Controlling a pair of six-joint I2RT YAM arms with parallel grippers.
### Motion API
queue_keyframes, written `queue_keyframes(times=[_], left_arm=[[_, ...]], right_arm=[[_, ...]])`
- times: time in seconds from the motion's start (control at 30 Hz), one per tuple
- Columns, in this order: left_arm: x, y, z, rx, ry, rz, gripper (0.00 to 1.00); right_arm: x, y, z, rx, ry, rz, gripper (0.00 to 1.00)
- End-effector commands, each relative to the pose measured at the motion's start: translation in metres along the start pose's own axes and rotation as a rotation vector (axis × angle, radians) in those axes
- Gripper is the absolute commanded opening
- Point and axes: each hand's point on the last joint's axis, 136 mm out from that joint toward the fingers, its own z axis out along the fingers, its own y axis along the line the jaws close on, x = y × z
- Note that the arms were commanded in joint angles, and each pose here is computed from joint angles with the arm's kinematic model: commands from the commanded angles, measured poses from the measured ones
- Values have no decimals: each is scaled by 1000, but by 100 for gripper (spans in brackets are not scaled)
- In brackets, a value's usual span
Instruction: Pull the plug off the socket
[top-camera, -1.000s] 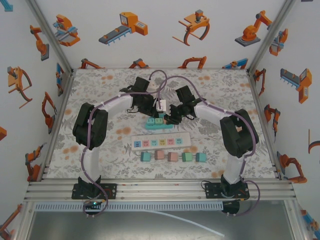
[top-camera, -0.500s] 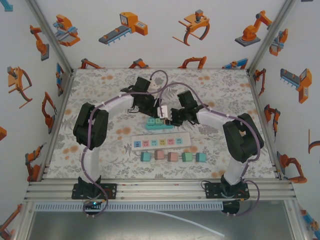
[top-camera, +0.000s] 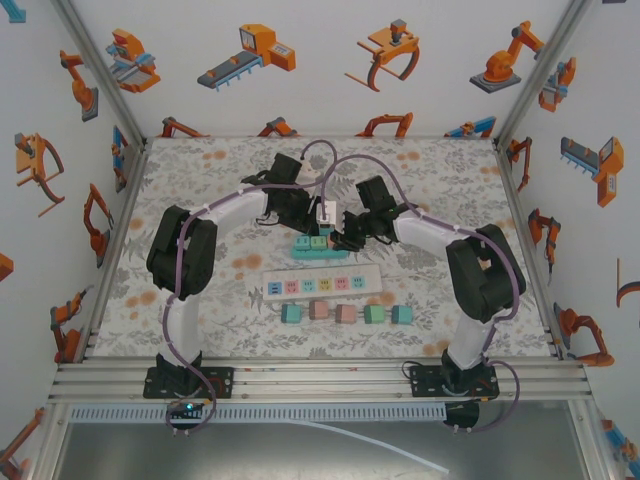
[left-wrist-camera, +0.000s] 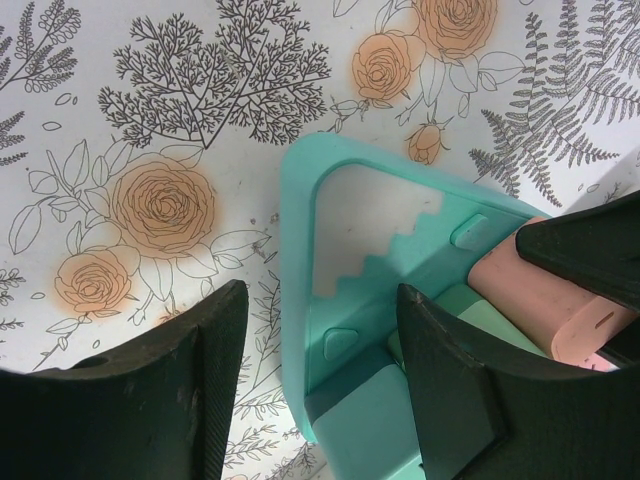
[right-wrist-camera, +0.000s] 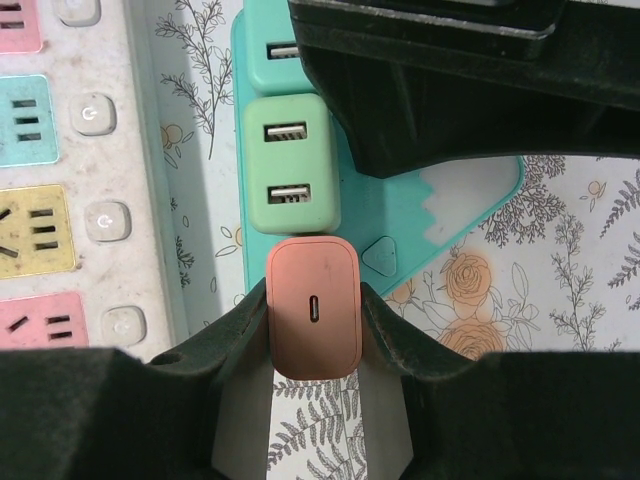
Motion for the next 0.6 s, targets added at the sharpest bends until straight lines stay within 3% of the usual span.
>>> queue_keyframes(times=[0.0,0.13,0.27,0.57], left_arm=[[57,50,30,-196,182,19,57],[59,51,32,-201,192,16,57],[64,55,35,-221,216,20,56],[78,62,44,-265,275,48,55]], right_arm=[[-44,-10,-20,12,-111,-83,7],[-37,5,-17,-6,-36,-196,7],[-43,9,-20,-6,-51,-232,7],[-64,-7,-29,1,-150,-122,7]])
